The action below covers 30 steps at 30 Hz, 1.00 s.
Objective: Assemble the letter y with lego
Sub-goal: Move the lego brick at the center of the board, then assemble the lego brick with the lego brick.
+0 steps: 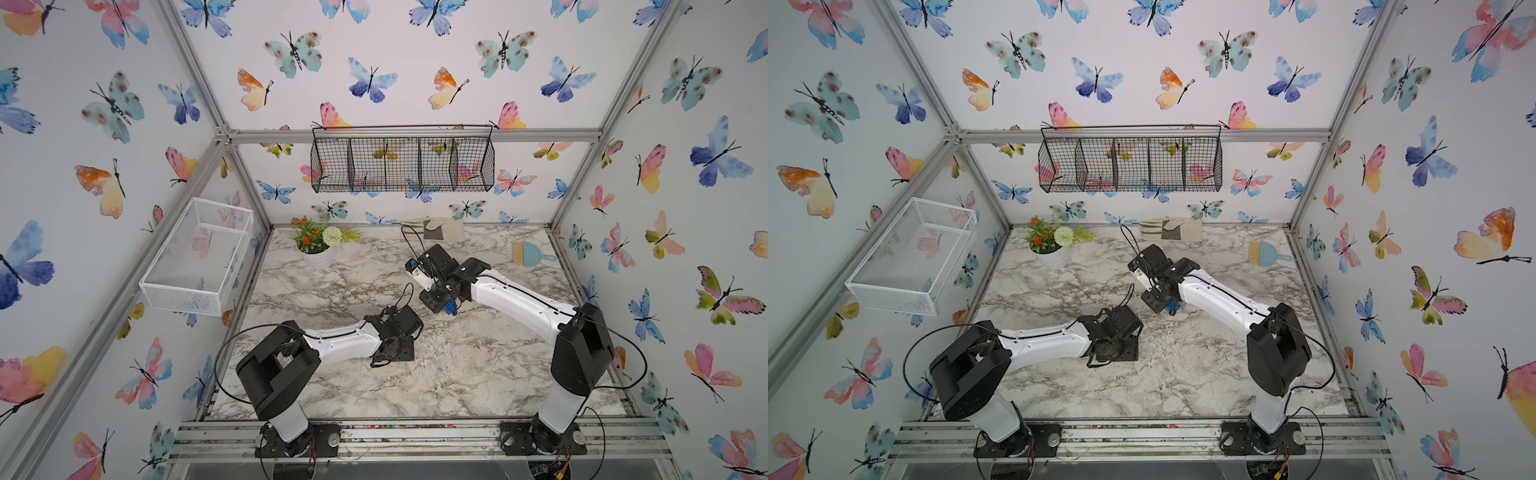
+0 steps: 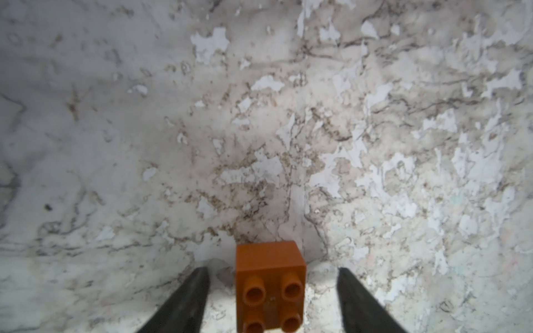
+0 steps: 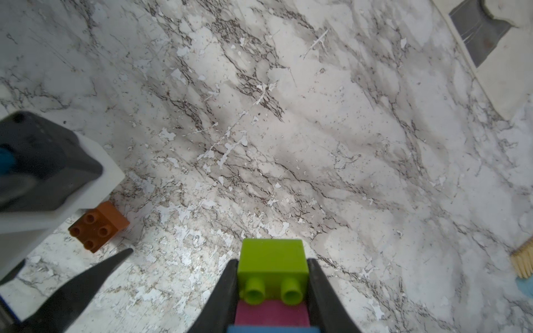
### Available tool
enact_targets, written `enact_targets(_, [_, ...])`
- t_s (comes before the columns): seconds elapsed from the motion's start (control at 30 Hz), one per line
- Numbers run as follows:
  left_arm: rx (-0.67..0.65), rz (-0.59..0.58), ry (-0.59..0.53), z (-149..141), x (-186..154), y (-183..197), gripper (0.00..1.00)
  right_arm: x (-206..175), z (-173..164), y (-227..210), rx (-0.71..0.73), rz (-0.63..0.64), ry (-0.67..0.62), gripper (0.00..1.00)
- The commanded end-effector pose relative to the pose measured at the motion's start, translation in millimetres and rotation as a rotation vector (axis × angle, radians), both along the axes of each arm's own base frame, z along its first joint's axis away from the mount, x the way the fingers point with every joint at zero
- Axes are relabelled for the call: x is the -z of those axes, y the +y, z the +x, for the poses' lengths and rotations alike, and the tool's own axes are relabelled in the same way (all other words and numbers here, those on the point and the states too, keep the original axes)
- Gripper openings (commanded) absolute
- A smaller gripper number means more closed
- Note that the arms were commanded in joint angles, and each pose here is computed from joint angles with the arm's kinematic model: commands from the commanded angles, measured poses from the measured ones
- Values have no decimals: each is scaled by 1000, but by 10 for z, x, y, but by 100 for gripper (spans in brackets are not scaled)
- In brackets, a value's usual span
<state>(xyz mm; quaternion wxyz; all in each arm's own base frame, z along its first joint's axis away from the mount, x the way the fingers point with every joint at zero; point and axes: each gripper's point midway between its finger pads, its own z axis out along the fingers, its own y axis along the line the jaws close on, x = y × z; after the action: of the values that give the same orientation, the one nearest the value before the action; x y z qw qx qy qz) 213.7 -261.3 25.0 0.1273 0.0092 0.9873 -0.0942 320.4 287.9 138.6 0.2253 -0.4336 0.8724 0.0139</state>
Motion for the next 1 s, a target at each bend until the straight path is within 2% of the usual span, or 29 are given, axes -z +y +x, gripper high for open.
enact_targets(0.0, [-53,77,-6,-19,-149,261,94,156,-221,70,-105,-18,73,32])
enact_targets(0.2, [-226,-54,-86,299,-650,776,98,295,-527,315,-276,-36,127,32])
enact_targets(0.47, [-432,-100,-147,564,-866,1768,99,550,-977,644,-505,-129,154,32])
enact_targets(0.63, [-462,-122,-124,617,-810,1974,99,743,-1148,730,-575,-207,174,30])
enact_targets(0.97, [-466,-152,-93,629,-655,1977,99,870,-1213,709,-613,-276,164,29])
